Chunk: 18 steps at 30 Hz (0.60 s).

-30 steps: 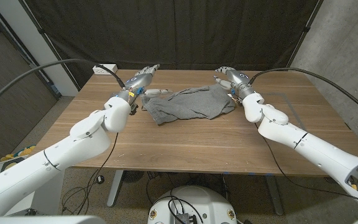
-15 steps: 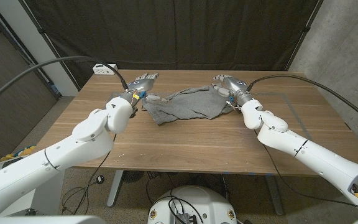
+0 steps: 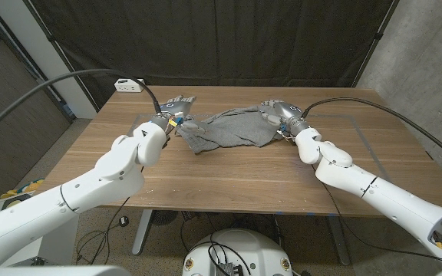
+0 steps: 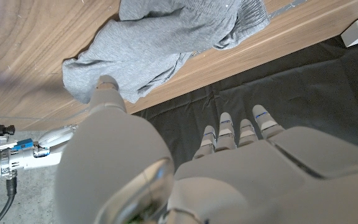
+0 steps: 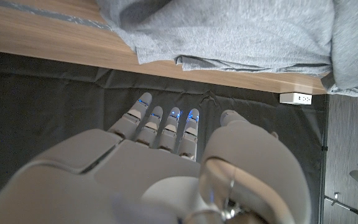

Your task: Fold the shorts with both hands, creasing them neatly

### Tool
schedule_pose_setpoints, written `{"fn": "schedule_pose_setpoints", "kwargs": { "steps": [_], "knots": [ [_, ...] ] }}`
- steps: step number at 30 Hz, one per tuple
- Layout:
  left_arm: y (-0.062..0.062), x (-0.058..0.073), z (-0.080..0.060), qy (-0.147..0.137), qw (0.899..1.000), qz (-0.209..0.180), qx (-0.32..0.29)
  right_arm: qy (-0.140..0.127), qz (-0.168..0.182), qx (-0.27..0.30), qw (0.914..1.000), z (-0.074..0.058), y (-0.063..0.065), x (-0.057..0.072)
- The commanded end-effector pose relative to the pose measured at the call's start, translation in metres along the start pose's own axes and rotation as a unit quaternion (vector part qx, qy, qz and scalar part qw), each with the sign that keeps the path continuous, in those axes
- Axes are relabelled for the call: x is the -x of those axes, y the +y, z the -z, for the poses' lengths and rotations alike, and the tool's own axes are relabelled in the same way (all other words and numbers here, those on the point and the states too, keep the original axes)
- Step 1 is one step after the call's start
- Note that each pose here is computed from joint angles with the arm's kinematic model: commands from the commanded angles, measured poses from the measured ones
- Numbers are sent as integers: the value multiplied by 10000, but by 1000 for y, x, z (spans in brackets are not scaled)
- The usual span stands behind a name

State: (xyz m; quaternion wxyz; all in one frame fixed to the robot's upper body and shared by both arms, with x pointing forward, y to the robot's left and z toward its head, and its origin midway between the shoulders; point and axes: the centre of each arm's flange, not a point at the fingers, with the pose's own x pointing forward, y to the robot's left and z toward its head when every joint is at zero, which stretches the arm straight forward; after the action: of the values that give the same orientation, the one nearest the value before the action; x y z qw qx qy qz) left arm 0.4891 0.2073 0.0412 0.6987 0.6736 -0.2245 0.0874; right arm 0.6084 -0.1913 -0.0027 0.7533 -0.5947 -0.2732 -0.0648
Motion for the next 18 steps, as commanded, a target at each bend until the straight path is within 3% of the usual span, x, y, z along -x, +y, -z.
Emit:
{"fn": "schedule_pose_setpoints", "kwargs": {
  "steps": [1, 18],
  "knots": [
    [-6, 0, -4, 51, 9996, 122, -246, 156, -231, -55, 9996, 4, 15, 4],
    [-18, 4, -7, 121, 9987, 219, -452, 221, -406, -109, 9989, 7, 34, 6]
  ]
}}
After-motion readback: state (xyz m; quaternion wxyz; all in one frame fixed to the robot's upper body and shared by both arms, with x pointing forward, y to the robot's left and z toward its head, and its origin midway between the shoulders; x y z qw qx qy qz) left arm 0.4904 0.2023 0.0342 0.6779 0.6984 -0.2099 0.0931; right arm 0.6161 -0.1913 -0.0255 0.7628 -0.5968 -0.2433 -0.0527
